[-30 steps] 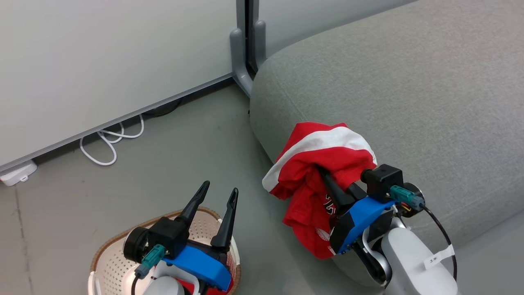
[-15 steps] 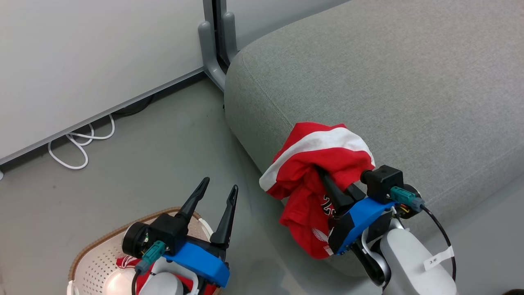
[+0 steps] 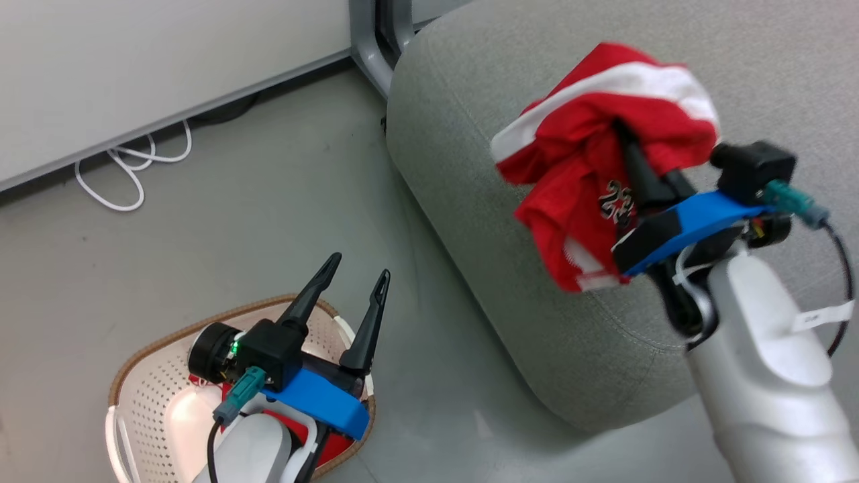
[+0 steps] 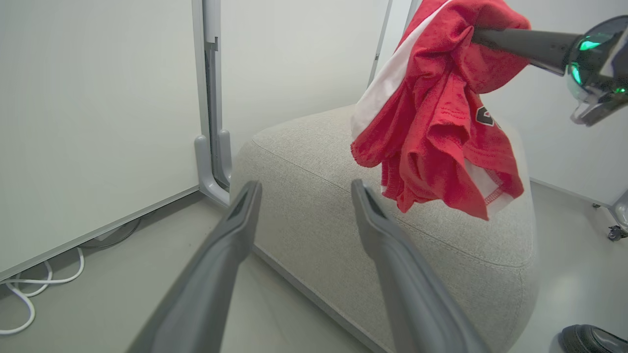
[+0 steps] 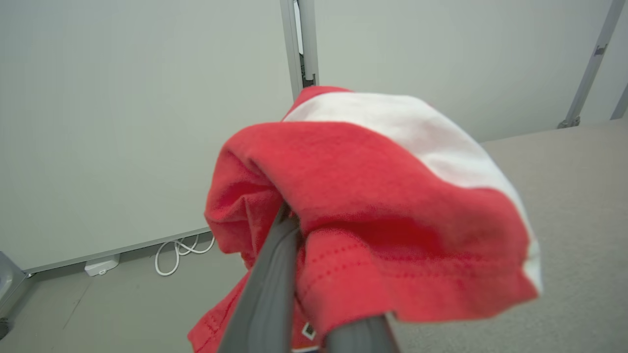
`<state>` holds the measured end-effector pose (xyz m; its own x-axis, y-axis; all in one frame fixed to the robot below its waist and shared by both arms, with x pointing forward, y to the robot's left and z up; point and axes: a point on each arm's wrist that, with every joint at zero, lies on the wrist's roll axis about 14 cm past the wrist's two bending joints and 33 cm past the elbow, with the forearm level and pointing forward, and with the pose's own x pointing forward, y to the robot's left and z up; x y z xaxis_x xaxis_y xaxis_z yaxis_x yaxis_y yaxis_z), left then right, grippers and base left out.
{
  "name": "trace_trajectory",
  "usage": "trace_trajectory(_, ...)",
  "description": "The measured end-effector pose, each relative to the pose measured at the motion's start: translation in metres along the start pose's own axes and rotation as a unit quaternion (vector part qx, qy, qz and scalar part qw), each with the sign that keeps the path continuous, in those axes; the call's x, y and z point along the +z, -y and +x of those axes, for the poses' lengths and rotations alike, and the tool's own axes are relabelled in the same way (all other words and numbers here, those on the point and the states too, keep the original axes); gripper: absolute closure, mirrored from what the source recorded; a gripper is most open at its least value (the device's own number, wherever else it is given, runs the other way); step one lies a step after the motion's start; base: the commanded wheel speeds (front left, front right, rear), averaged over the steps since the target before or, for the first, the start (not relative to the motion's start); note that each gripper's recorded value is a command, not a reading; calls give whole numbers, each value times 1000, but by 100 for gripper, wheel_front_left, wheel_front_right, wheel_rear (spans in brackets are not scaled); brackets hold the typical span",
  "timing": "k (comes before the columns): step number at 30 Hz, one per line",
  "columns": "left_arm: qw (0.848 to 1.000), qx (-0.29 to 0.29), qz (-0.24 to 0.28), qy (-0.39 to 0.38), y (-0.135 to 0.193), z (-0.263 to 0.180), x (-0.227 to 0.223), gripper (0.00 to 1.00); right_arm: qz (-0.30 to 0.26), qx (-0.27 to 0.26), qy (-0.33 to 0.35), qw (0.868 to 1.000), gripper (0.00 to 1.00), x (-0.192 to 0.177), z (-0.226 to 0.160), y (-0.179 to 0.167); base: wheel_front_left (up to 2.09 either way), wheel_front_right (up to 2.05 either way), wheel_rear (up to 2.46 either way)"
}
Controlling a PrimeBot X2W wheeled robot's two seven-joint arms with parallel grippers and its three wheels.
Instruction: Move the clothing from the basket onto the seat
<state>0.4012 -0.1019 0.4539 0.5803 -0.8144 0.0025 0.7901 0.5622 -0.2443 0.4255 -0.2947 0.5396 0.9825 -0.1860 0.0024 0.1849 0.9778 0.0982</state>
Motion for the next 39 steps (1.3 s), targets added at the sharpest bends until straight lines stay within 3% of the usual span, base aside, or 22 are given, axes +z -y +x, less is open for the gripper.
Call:
trace_trajectory(7,1000,17,-2,-2,-34,1,-11,0,-27,-66,57,996,100,50,51,64,0,0,0)
trace_trajectory(13,1000,28,-3,8,-59,4,-16,0,-51,-126,64,989,100,56,76,111,0,0,0)
trace_trajectory(22,999,36,7,-6,-92,-1,-39,0,-59,-205,30,977,100,14,96,167,0,0,0)
trace_trajectory(31,998,61,2,-25,-118,-15,-62,0,-34,-247,-61,967,100,-78,91,182,0,0,0)
trace_trajectory(37,997,66,1,-31,-124,-18,-67,0,-35,-252,-90,963,100,-100,86,181,0,0,0)
trace_trajectory(38,997,66,2,-30,-124,-18,-67,0,-35,-252,-93,963,83,-102,86,181,0,0,0)
trace_trajectory(39,997,67,2,-29,-124,-18,-66,0,-36,-251,-94,963,53,-102,86,181,0,0,0)
